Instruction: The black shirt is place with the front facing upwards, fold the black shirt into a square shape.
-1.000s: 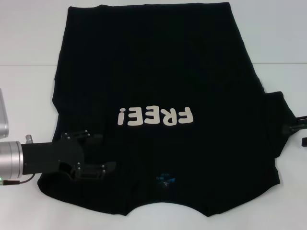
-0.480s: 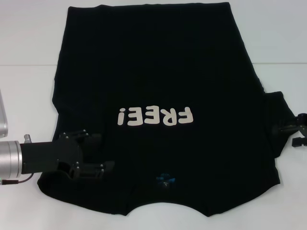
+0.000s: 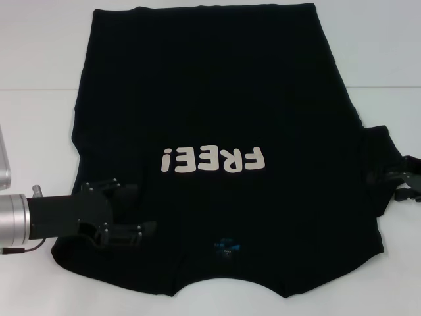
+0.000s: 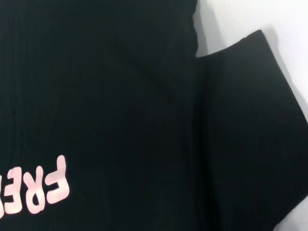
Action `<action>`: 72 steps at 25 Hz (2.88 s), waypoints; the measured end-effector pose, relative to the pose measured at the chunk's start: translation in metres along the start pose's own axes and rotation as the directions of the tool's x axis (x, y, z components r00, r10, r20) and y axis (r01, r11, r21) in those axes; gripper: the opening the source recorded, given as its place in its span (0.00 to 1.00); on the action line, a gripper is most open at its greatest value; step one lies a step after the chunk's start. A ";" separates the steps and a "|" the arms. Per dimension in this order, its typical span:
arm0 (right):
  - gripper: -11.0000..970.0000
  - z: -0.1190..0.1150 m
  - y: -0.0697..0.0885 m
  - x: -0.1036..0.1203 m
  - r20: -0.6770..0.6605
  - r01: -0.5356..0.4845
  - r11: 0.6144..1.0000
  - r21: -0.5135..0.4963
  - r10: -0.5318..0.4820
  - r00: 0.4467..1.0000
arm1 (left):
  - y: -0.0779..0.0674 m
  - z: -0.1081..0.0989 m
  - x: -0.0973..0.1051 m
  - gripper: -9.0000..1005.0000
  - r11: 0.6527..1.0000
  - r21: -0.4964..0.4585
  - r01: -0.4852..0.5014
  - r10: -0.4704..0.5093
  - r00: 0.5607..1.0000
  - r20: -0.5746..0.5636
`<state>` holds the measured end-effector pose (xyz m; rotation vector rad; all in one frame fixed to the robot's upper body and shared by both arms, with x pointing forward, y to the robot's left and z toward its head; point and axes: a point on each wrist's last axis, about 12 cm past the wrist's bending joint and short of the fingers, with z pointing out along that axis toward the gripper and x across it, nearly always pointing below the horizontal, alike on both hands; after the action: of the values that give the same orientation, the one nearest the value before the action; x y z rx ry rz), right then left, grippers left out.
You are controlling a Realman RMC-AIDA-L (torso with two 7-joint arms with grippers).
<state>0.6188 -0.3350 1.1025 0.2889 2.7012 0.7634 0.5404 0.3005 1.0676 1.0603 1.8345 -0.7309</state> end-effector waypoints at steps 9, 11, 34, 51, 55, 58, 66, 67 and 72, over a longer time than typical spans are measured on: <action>0.86 0.003 0.004 -0.001 0.000 0.006 1.000 -0.002 -0.006 1.000 | 0.001 0.001 0.001 0.88 1.000 -0.008 0.002 -0.002 1.000 -0.004; 0.86 0.003 0.005 -0.001 -0.001 0.009 1.000 -0.001 -0.009 1.000 | 0.001 0.001 0.000 0.88 1.000 -0.008 0.002 -0.002 1.000 -0.004; 0.39 0.005 0.006 -0.004 0.001 0.016 0.999 0.049 -0.016 1.000 | 0.002 0.001 -0.001 0.88 1.000 -0.011 -0.003 0.003 1.000 -0.004; 0.03 0.004 0.010 -0.008 0.000 0.037 0.998 0.052 -0.037 0.999 | 0.003 0.001 0.000 0.88 1.000 -0.018 0.000 0.000 1.000 -0.006; 0.03 -0.004 0.006 -0.010 0.017 0.033 0.998 0.053 -0.034 0.999 | 0.003 0.001 0.000 0.88 1.000 -0.019 0.001 -0.001 1.000 -0.007; 0.03 -0.011 0.001 -0.011 0.034 0.027 0.998 0.052 -0.029 0.999 | 0.004 0.000 0.000 0.88 1.000 -0.024 0.005 -0.006 1.000 -0.007; 0.03 -0.035 -0.001 -0.019 0.106 0.041 0.999 -0.009 -0.040 0.994 | 0.005 -0.001 0.002 0.88 0.999 -0.042 0.029 -0.029 1.000 -0.012; 0.03 -0.037 -0.001 -0.020 0.114 0.048 0.999 -0.016 -0.046 0.992 | 0.005 -0.001 0.002 0.88 0.999 -0.043 0.029 -0.030 0.999 -0.012; 0.03 -0.041 0.008 -0.025 0.115 0.106 0.994 -0.026 -0.103 0.988 | 0.005 -0.001 0.002 0.88 0.998 -0.046 0.032 -0.033 0.999 -0.011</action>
<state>0.6279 -0.3546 1.1462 0.1759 2.5724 0.7359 0.5440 0.3044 1.0656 1.0098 1.8741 -0.7001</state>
